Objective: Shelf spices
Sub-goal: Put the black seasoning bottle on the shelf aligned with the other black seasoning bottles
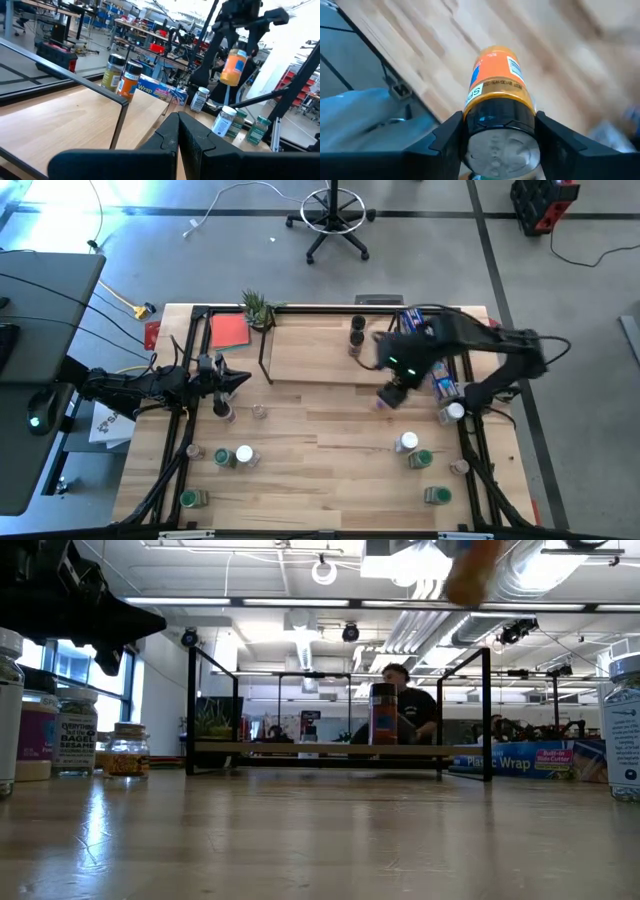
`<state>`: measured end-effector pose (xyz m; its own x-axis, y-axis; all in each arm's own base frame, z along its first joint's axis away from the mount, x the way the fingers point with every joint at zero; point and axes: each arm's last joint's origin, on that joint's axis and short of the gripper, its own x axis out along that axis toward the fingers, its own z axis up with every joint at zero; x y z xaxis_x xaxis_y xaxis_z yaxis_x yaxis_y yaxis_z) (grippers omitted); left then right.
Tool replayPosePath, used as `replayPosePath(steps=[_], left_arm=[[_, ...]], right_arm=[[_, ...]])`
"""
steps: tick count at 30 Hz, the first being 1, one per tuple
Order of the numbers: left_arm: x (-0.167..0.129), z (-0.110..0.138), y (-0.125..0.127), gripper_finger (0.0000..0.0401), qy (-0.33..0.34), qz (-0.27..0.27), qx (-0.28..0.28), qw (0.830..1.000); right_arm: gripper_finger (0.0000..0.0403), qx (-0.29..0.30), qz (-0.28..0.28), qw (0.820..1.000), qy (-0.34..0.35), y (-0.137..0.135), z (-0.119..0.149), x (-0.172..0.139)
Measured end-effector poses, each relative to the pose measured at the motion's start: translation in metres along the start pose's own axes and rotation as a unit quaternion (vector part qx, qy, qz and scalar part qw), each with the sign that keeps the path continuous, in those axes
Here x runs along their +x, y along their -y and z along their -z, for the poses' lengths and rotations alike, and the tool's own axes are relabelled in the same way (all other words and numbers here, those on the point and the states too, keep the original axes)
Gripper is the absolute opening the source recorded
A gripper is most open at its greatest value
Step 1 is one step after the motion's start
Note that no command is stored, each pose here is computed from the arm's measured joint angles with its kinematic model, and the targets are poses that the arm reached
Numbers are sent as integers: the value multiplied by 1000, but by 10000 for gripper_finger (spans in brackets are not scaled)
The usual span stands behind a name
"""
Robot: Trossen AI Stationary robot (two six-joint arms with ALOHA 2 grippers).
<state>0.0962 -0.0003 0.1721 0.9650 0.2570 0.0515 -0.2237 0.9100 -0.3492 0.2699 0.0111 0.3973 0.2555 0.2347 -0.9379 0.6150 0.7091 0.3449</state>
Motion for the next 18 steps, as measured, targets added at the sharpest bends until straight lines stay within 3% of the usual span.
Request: replayPosePath(steps=[9, 13, 18], left_arm=[[0, 0, 0, 1, 1, -1, 0, 1000], [0, 0, 0, 1, 1, -1, -1, 1000], [0, 0, 0, 1, 1, -1, -1, 1000]], right_arm=[[192, -129, 116, 984, -30, 29, -98, 60], [192, -154, 146, 975, -64, 43, -121, 85], [192, -173, 156, 969, -85, 49, -131, 100]])
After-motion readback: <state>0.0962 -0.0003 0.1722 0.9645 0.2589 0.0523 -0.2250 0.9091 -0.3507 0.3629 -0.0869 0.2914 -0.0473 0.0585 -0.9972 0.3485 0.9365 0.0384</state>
